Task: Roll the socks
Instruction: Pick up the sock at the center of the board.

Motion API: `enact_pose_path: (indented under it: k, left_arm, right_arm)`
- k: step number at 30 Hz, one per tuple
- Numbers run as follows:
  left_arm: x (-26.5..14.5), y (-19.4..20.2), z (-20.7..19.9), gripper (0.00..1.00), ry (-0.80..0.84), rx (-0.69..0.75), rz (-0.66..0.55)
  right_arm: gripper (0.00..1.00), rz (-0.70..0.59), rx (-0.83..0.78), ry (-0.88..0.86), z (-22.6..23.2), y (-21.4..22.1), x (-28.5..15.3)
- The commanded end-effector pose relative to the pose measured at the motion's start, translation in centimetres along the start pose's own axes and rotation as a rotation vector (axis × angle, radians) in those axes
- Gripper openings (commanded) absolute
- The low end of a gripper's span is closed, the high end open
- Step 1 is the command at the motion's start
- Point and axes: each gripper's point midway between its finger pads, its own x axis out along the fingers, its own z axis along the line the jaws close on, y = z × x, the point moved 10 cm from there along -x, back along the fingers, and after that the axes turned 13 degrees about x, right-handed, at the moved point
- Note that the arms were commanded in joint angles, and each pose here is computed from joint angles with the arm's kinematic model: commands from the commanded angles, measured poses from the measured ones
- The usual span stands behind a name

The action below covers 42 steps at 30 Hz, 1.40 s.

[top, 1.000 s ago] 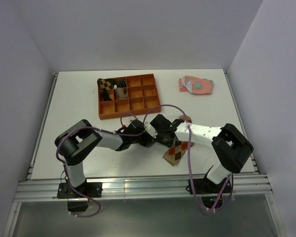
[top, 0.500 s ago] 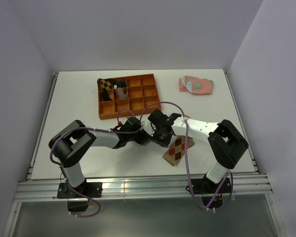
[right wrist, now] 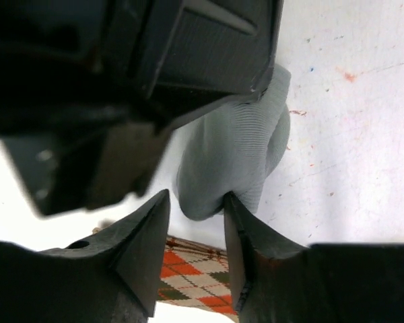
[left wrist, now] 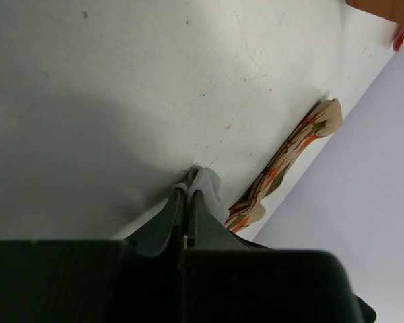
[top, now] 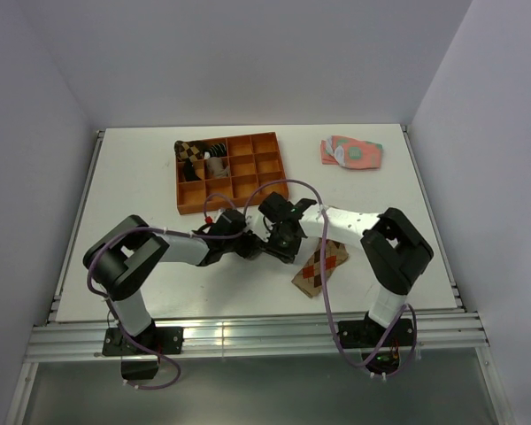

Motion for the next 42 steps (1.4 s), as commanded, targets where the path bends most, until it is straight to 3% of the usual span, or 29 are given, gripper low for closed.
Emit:
enact_pose_path:
  k: [1, 2, 5, 7, 11, 15, 23, 31, 42]
  left_arm:
    - [0.0, 2.1, 3.3, 0.00, -0.151, 0.083, 0.053]
    - [-0.1, 2.1, 3.2, 0.00, -0.135, 0.083, 0.053]
    - [-0.7, 2.2, 3.2, 0.13, -0.102, 0.075, 0.054]
    - [-1.3, 2.0, 3.3, 0.29, -0.080, 0.068, 0.046]
    - [-2.9, 0.9, 3.1, 0.53, -0.024, 0.049, 0.003]
    - [-4.1, 0.1, 2.4, 0.64, 0.018, 0.068, -0.022]
    - [-4.9, 0.2, 1.9, 0.66, 0.011, 0.069, -0.024]
    - [-5.9, -1.2, 4.8, 0.66, -0.058, -0.010, -0.082]
    - [-7.8, -2.1, 1.9, 0.68, 0.091, -0.040, -0.179]
  right_arm:
    - [0.44, -0.290, -0.055, -0.015, 0.4, -6.3, -0.2]
    - [0.33, -0.286, -0.048, -0.016, 0.4, -6.4, 0.1]
    - [0.12, -0.276, -0.021, -0.027, 0.0, -6.4, 0.4]
    - [0.04, -0.277, 0.005, -0.022, -0.4, -6.3, 0.5]
    - [0.00, -0.295, 0.037, -0.012, -1.2, -6.3, 0.2]
    - [0.00, -0.304, 0.055, -0.006, -1.4, -6.1, 0.3]
    - [0.00, -0.286, 0.069, -0.008, -1.5, -6.1, 0.9]
    - [0.00, -0.267, 0.066, -0.002, -1.5, -5.7, 1.3]
    - [0.00, -0.273, 0.079, 0.005, -1.5, -5.8, 1.0]
